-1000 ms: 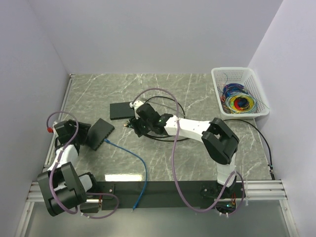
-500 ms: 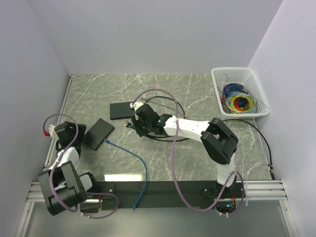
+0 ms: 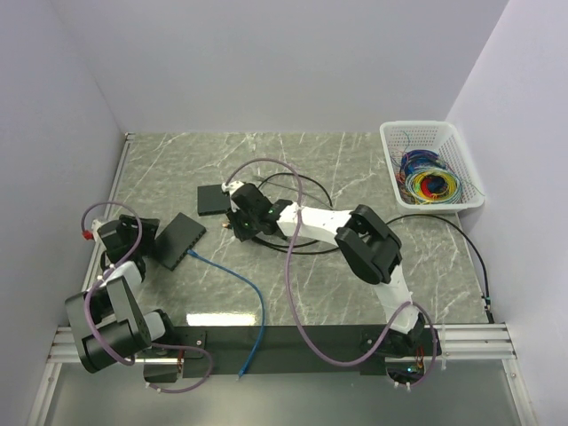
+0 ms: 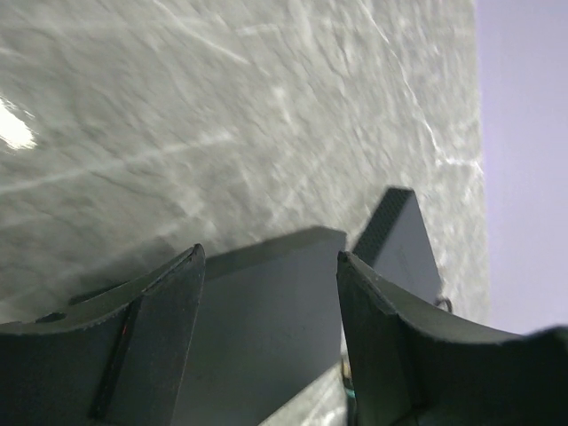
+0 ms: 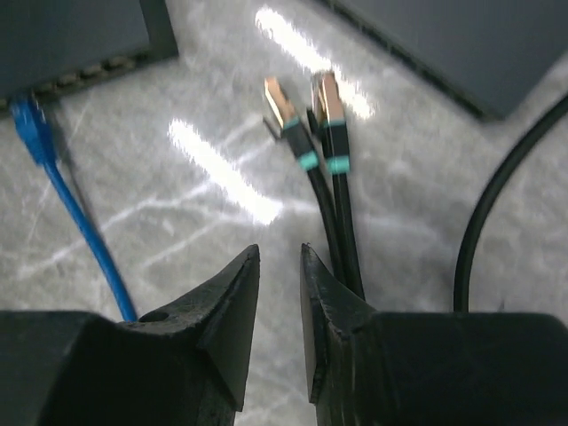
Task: Insert the plug into the switch port
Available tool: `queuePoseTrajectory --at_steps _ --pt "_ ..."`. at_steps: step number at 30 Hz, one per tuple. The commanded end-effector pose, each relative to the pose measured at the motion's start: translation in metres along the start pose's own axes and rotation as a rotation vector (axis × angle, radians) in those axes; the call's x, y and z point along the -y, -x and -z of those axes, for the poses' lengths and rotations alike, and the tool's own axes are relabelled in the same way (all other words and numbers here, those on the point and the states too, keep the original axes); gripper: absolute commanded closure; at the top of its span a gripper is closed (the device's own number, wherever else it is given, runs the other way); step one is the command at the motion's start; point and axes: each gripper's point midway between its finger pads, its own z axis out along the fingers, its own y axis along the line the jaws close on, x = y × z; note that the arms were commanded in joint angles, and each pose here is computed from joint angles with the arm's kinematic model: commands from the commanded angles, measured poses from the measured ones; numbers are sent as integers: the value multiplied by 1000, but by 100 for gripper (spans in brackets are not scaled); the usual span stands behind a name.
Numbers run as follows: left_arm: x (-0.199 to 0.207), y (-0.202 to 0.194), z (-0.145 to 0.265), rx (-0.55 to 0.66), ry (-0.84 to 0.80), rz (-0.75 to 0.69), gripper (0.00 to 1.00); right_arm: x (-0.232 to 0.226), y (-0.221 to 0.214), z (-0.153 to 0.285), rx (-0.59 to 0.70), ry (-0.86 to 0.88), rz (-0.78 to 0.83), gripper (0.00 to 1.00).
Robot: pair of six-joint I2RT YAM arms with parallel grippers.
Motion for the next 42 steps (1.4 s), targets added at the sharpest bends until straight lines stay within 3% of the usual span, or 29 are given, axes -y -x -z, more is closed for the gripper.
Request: queuePoseTrajectory --at_steps 1,5,20,23,26,28,34,39,42 --pt "-5 -33 11 -144 -12 47 32 0 31 -3 60 17 5 68" --pt "-4 -42 20 -185 -22 57 33 -1 41 -14 68 12 19 68" --pt "13 -29 40 -140 -56 -3 31 7 28 -45 17 -4 24 68" --pt "13 -32 41 -151 -59 -5 31 9 21 -50 -2 -6 22 64" --pt "13 -33 42 -156 -60 -4 31 13 18 -53 -6 -29 23 53" --pt "14 -31 43 -147 -62 -9 31 15 18 -53 -6 -35 28 53" --pt "19 -25 47 -128 -67 -35 31 13 5 -53 -24 -52 68 64" --pt "26 -19 50 -111 -85 -61 32 11 1 -51 -32 -50 79 95" --pt "28 -14 54 -93 -73 -78 32 10 4 -48 -28 -49 79 100"
